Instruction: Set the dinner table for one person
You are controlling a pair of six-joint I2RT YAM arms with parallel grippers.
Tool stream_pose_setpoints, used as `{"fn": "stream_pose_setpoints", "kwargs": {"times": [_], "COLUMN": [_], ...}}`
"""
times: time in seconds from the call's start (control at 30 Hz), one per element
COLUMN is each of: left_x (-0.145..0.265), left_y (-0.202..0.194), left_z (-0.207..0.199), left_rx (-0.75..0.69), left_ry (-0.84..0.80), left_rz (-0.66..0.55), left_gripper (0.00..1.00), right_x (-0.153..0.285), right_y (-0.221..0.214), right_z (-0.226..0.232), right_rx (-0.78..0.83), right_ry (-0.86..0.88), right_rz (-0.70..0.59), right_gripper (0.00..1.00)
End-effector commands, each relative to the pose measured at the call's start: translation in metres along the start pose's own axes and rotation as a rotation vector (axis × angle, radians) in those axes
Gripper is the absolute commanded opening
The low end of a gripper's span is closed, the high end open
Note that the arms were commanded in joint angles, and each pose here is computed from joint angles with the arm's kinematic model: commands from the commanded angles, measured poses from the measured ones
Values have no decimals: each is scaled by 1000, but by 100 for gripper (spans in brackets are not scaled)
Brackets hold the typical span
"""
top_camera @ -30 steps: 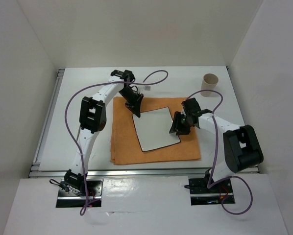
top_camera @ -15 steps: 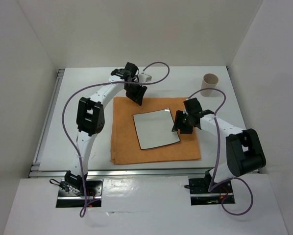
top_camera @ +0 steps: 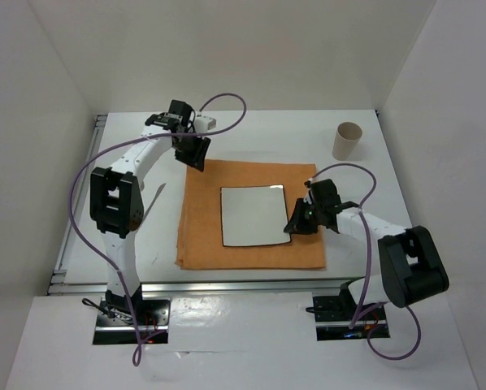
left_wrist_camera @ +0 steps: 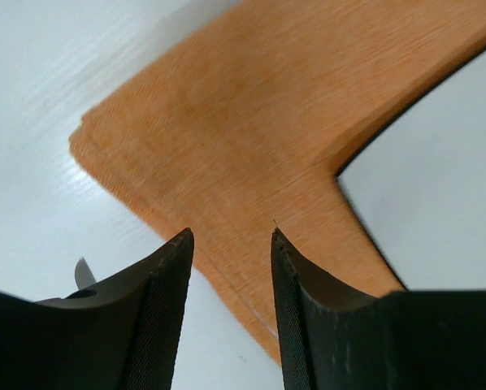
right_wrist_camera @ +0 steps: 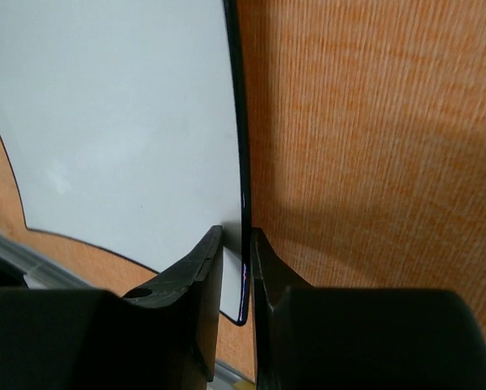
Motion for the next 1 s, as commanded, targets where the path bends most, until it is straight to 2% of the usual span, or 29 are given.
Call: {"fn": "stream_pose_setpoints", "kwargs": {"times": [0.0,0.13,0.27,0.63,0.8,0.97], "left_x": [3,-3,-7,-8,5,-2], "left_y": [-12,-29,-41,-57,-55,-59], "left_z": [12,21,23,38,44,45], "left_rx": [54,80,95,192,205,210], "left_ry": [9,42,52,50,53,52], "left_rz": [14,41,67,95,53,72], "left_gripper": [50,50,50,49,49,49], "right_x": [3,4,4,-9,18,24], "right_y": [-21,-20,-20,-18,-9,-14], "right_z": [1,5,15,17,35,50], "right_rx": [53,72,97,140,60,-20], "right_ry": [62,89,167,211,253,346], "right_rz": [33,20,19,58,-50,-36], "right_gripper": [8,0,0,0,0,0]}}
Point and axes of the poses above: each gripper's point midway between its finger pads, its own x axis back along the fingers, its own z axis along the line the jaws close on, y = z × x, the point moved 2 cm from there along x, back along the fingers, and after that the axes turned 7 degrees about x, right-handed, at the moved point
